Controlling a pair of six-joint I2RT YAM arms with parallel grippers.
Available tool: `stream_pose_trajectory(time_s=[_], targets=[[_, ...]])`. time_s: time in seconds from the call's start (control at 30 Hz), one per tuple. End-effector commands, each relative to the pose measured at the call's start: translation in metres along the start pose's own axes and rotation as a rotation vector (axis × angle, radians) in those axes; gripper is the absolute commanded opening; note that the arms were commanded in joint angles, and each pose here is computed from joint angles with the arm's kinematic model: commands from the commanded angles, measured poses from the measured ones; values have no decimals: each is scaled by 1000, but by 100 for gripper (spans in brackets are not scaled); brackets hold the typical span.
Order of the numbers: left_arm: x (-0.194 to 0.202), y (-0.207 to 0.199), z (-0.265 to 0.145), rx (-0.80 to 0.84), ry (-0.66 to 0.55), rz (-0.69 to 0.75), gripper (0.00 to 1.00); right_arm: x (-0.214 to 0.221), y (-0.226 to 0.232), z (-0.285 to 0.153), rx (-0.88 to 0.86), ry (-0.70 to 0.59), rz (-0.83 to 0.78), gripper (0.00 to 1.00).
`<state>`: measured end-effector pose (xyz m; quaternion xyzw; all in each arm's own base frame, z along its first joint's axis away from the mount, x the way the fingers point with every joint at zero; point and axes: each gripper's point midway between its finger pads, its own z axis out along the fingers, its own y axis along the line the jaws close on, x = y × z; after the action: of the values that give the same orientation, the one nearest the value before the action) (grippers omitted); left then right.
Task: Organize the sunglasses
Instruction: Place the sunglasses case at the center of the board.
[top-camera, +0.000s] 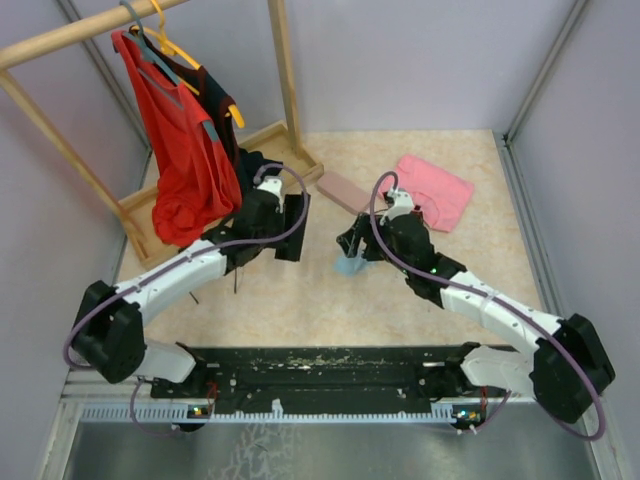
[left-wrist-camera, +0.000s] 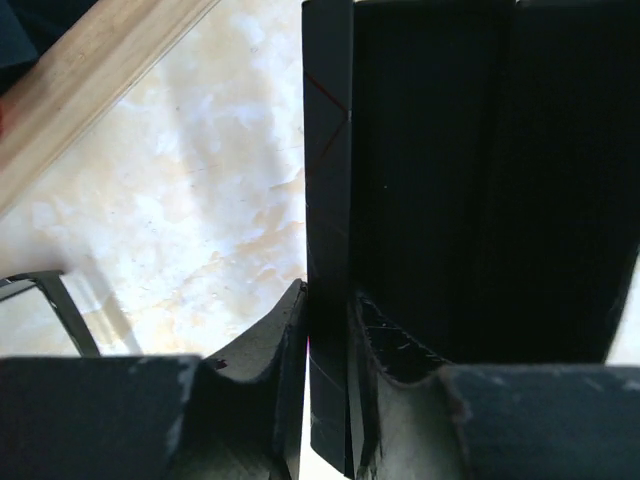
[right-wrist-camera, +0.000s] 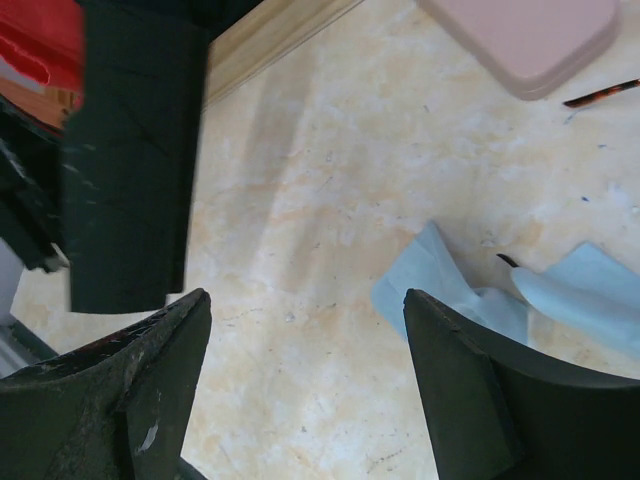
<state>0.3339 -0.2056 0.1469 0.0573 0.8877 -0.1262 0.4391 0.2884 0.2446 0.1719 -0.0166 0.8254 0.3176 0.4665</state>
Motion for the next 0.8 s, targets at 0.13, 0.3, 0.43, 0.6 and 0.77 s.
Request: stream_pose_trajectory(time_s=[0.13, 0.3, 0.43, 0.6, 0.77], targets=[[32, 21, 27, -262, 75, 386, 32, -23, -10, -41, 57, -69, -23, 78], [48, 17, 39, -365, 95, 586, 38, -9, -21, -56, 81, -40, -35, 78], [59, 6, 47, -350, 113, 652, 42, -5, -31, -63, 107, -42, -26, 78], [56, -4, 45, -300, 83, 625, 55, -7, -35, -68, 121, -60, -9, 78], [37, -12, 30, -269, 15, 547, 65, -11, -43, -67, 151, -68, -8, 78]])
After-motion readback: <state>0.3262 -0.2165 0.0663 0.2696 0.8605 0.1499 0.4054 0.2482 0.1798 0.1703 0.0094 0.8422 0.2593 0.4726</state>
